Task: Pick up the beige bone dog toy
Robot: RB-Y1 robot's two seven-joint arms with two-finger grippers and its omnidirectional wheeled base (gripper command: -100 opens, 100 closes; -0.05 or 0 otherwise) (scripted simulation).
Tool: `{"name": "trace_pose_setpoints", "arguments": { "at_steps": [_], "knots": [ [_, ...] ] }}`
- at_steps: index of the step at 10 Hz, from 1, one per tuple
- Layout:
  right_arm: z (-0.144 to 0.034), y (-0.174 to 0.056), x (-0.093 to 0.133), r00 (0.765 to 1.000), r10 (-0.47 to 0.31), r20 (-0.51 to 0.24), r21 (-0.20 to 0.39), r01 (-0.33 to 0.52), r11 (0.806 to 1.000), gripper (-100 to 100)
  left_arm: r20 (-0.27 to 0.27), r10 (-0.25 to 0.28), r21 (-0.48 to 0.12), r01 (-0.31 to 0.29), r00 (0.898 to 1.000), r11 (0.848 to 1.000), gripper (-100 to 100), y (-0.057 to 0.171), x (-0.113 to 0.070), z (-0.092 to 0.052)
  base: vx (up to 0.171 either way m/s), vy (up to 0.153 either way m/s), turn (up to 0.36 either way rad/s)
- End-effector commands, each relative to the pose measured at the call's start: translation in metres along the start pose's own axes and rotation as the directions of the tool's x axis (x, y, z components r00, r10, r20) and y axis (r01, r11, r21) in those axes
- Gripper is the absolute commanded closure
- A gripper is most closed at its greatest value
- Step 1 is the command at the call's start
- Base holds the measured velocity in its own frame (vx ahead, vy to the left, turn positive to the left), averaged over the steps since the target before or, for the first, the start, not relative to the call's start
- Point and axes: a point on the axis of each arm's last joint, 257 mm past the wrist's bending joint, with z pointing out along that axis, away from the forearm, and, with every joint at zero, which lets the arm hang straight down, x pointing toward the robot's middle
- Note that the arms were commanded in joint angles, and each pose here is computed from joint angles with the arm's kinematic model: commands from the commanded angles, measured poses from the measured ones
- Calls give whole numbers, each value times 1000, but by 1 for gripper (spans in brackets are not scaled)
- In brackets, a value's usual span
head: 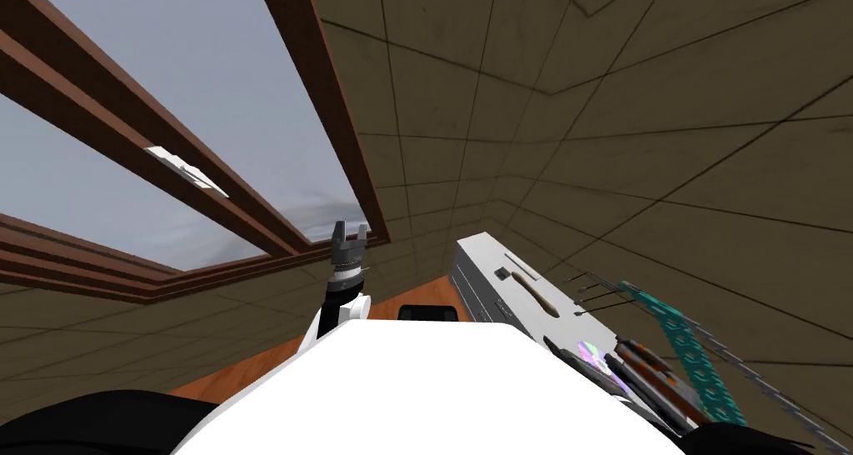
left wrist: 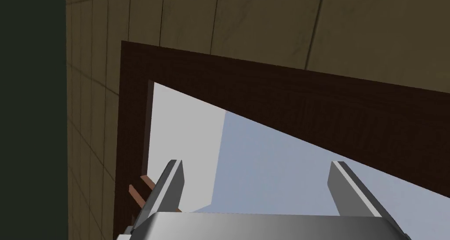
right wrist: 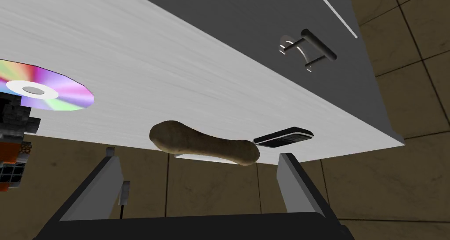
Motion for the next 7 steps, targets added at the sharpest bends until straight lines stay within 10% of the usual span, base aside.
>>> {"name": "trace_pose_setpoints", "arguments": {
  "at_steps": [1,7],
  "knots": [
    [0,-12,12,999,-34,-29,33,35,999,-100,0,0,0,0,1000,1000,0,0,0,0,-4,-32,307],
    [-34,-99,70,940,-225,-256,173,273,946,-100,0,0,0,0,1000,1000,0,0,0,0,17,-38,403]
  ]
}}
